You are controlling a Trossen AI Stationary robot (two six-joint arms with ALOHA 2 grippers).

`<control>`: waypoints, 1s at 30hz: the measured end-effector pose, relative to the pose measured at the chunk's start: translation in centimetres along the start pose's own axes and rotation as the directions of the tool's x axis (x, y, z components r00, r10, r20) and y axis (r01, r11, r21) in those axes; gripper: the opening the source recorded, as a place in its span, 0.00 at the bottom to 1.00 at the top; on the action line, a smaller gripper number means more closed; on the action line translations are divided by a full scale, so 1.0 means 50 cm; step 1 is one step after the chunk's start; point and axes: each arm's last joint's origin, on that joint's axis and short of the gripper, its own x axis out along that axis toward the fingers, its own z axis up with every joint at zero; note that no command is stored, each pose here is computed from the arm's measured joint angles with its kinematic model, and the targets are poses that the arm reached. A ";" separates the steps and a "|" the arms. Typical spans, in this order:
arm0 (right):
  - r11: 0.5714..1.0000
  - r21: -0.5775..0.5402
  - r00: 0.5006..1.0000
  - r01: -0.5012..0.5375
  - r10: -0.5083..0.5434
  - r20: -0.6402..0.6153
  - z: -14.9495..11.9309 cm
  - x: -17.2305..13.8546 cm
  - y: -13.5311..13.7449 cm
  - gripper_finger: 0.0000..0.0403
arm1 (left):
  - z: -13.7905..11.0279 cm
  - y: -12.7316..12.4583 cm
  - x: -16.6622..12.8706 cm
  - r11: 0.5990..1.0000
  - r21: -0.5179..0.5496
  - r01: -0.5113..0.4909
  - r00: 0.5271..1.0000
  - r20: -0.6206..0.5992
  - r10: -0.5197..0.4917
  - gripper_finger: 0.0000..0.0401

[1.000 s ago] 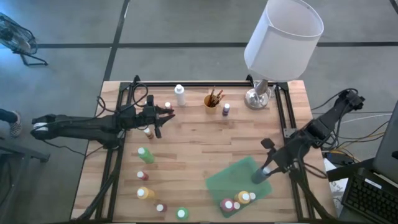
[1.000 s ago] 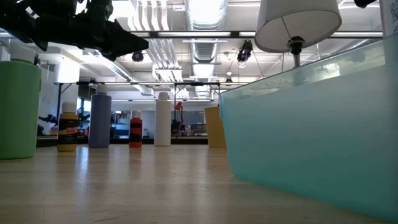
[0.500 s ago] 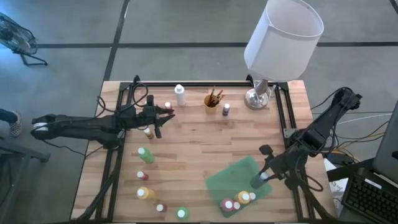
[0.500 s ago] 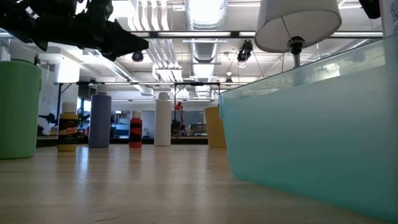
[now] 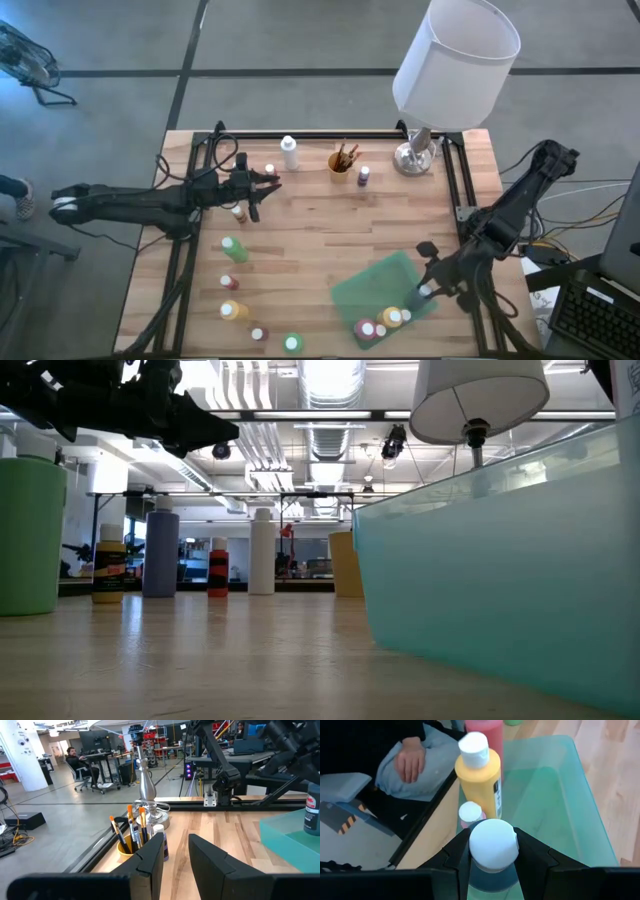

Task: Pick & Place Paint Supplies
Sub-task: Put the big blue paint bottle into the green bin

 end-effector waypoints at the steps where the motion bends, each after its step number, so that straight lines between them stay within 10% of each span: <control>1: 1.000 -0.003 1.000 0.001 -0.001 -0.007 -0.001 0.003 0.002 0.28 | 0.000 0.000 0.000 1.000 0.000 0.000 1.000 0.000 0.000 0.24; 30: 0.998 -0.052 0.999 0.045 -0.046 -0.016 -0.022 0.041 0.049 0.28 | 0.000 0.000 0.000 1.000 0.000 0.000 1.000 0.000 0.000 0.24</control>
